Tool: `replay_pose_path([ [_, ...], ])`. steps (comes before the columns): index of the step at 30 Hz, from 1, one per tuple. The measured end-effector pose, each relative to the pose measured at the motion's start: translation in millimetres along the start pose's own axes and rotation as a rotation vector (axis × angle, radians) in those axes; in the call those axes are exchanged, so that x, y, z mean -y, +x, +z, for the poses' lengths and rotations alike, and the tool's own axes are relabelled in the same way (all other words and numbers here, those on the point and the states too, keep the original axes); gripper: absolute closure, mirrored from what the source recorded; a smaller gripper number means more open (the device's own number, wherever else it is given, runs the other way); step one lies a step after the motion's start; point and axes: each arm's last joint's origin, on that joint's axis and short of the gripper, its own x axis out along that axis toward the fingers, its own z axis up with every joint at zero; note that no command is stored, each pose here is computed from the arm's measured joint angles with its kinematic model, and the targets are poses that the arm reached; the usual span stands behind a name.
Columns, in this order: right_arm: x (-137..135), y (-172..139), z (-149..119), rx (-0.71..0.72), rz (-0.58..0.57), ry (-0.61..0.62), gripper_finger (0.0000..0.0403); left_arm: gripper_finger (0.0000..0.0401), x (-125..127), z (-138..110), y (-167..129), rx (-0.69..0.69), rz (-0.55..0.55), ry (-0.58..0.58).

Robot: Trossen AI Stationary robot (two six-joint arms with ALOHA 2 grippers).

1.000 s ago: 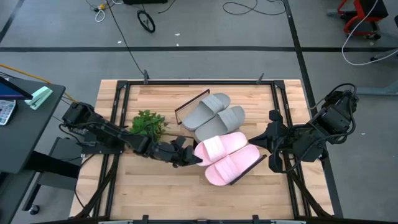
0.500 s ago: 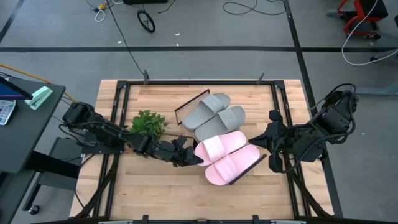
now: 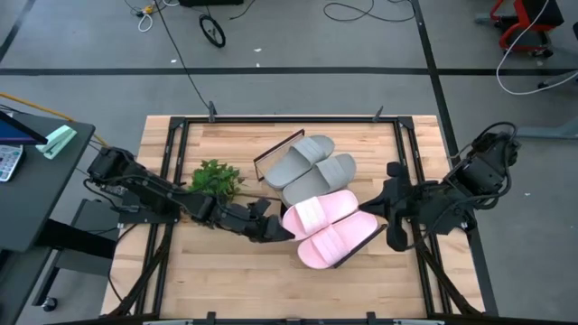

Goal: Pick and place slides into the shelf
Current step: Put the pink slide on the shelf

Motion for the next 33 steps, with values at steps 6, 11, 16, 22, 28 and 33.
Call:
replay_pose_path([
  [6,-1,13,1,-0.05,0.003,-0.01,0.04,0.0138,5,-11,-11,-0.036,0.001,0.012],
  [11,-1,15,1,-0.061,0.009,-0.021,0.04,0.0154,19,-20,-48,0.024,0.026,0.036],
  [16,2,11,1,-0.069,0.009,-0.025,0.0401,0.0187,41,-4,-83,0.215,-0.044,0.14],
  [22,7,14,-2,-0.135,0.005,-0.029,0.0401,0.0266,62,29,-71,0.276,-0.015,0.33],
  [28,9,12,-1,-0.13,0.003,-0.03,0.0401,0.0345,83,51,-30,0.197,0.167,0.558],
  [33,9,12,-1,-0.13,0.004,-0.029,0.0401,0.0394,100,54,9,0.07,0.287,0.712],
])
